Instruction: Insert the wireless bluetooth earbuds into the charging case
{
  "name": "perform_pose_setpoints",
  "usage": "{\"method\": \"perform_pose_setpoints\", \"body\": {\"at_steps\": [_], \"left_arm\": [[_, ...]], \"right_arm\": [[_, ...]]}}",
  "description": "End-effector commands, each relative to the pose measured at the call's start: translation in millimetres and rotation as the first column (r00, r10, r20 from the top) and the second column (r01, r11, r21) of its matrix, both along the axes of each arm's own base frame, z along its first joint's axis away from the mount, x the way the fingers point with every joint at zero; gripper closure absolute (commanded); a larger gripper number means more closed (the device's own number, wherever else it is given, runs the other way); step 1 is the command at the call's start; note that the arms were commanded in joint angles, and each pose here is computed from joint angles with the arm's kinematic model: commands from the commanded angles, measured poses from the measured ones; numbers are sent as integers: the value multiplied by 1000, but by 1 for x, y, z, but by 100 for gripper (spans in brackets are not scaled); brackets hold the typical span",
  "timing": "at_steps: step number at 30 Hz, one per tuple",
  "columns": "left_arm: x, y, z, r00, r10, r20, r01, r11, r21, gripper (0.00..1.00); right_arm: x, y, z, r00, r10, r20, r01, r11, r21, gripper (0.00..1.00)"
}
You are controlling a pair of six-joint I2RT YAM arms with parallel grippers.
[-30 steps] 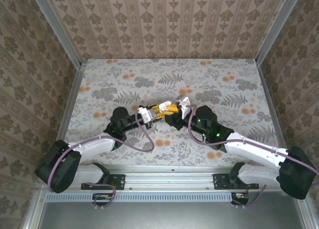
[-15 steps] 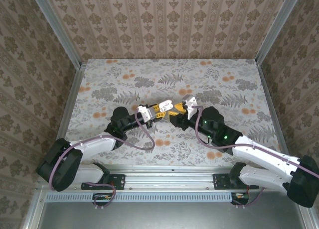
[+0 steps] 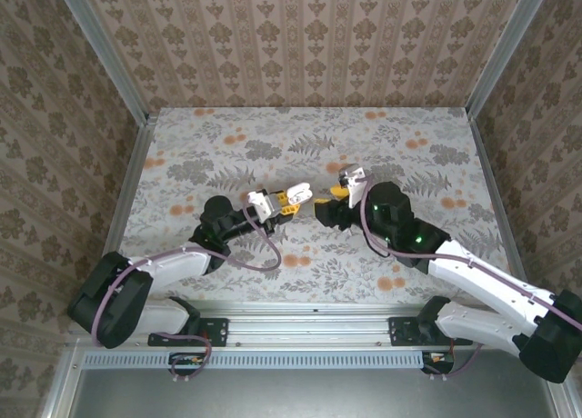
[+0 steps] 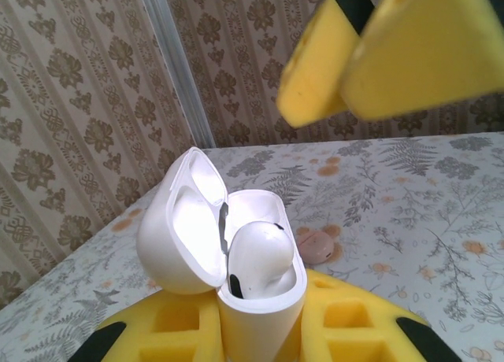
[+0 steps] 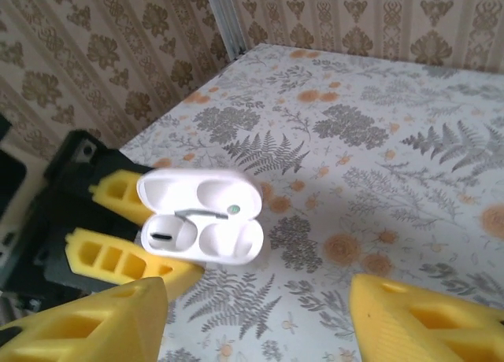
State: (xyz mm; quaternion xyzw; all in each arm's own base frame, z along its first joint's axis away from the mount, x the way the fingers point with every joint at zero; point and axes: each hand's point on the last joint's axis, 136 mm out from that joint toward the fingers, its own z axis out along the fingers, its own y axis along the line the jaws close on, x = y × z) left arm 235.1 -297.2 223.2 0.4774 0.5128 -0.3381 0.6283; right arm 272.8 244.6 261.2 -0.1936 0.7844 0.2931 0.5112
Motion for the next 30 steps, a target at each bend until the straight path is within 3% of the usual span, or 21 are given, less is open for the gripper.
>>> {"method": "perform_pose_setpoints", "body": {"at_steps": [1,6,14,23,28,30], "left_arm": [[-6,2,3,999,-27,23,27,1000,-3,97],[-13,1,5,997,-63,35,63,998,-2,97],[-16,2,4,997,-76,13,76,997,-9,98],[-13,11,-8,993,-67,-94,61,996,-70,98],[-17,10,-13,984,-94,-152,82,993,-83,98],[-18,11,-14,983,-96,-159,84,993,-83,98]], "right_arm": [[-9,7,-3,993,57,-104,-55,998,30,31],[-13,15,-6,984,104,-144,-99,994,38,23],[-14,16,-6,974,141,-178,-131,989,71,22],[-17,5,-12,948,125,-292,-127,992,11,26],[-20,11,-12,917,183,-353,-167,983,77,31],[-15,11,-16,903,149,-404,-124,988,86,35]]}}
